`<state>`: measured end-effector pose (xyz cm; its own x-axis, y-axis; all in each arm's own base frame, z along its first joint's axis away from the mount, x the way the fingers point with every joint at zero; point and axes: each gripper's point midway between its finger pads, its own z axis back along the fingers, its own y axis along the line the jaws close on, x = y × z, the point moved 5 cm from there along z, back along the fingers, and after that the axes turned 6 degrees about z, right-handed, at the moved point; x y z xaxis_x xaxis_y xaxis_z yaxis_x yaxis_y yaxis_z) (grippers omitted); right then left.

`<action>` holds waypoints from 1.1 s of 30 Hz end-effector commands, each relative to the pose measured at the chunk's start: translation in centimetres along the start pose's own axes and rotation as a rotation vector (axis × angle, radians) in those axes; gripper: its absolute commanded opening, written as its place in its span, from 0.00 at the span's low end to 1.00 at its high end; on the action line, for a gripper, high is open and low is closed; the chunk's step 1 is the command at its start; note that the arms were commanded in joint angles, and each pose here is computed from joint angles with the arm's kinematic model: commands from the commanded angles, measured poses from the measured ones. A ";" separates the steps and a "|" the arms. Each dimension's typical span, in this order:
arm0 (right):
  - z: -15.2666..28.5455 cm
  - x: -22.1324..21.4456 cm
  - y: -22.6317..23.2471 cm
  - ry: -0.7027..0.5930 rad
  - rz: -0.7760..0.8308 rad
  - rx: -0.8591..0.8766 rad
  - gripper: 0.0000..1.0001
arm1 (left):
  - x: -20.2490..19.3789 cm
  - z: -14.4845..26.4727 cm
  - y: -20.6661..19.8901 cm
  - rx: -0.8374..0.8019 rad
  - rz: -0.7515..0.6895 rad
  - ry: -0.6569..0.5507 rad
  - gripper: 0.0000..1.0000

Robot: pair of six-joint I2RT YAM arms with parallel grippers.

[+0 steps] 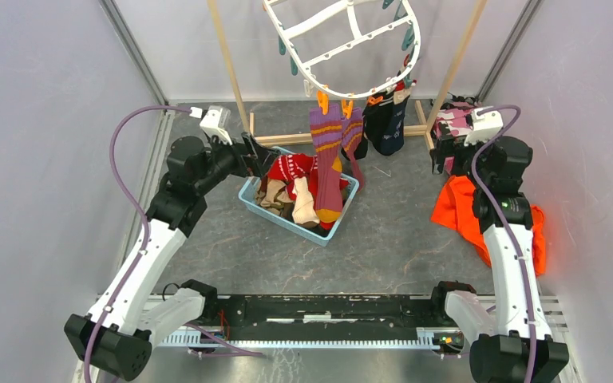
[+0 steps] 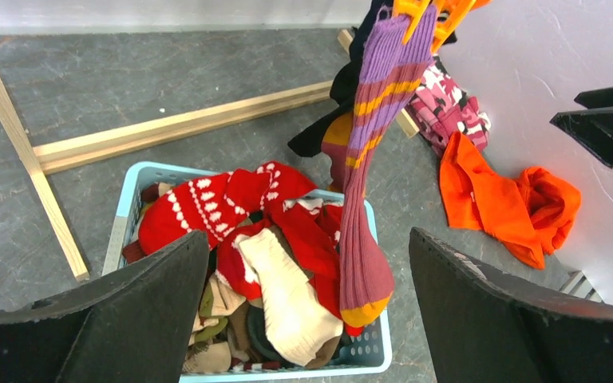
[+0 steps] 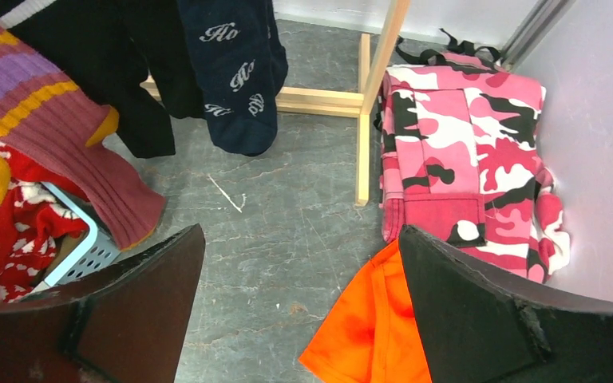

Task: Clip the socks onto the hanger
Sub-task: Adjust the hanger on the clothesline.

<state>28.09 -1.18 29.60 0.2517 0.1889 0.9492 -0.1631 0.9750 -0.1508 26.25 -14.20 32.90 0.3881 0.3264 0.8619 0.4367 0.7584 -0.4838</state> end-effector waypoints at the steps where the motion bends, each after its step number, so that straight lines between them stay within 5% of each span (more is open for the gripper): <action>1: -0.5 1.3 0.5 -0.052 0.037 0.073 0.98 | -1.2 -0.1 0.3 -0.028 -0.013 0.039 1.00; 4: -0.7 0.7 2.3 -0.074 0.109 0.234 0.98 | -2.4 -0.4 0.3 -0.059 0.013 0.088 1.00; 8: 0.3 -0.7 6.9 -0.169 0.267 0.663 0.98 | -4.7 -1.0 0.6 -0.084 0.080 0.171 1.00; 12: 0.8 -2.2 8.9 -0.169 0.284 0.834 0.98 | -7.0 -1.4 1.4 -0.072 0.148 0.244 0.94; 19: 0.7 -4.1 11.1 -0.100 0.361 0.946 0.98 | -10.5 -1.5 2.5 0.067 0.215 0.375 0.67; 28: 0.0 -4.9 12.6 -0.005 0.403 0.958 0.98 | -15.6 -3.1 1.4 0.311 0.068 0.520 0.50; 33: -0.1 -5.2 12.5 0.001 0.398 0.945 0.98 | -16.0 -5.6 1.0 0.288 0.075 0.504 0.50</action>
<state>24.33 10.22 21.76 0.0538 0.4687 0.8817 -0.9320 0.3404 -0.1241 22.78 -20.82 16.27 0.8241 0.0410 0.5650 0.2288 0.8883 -0.3983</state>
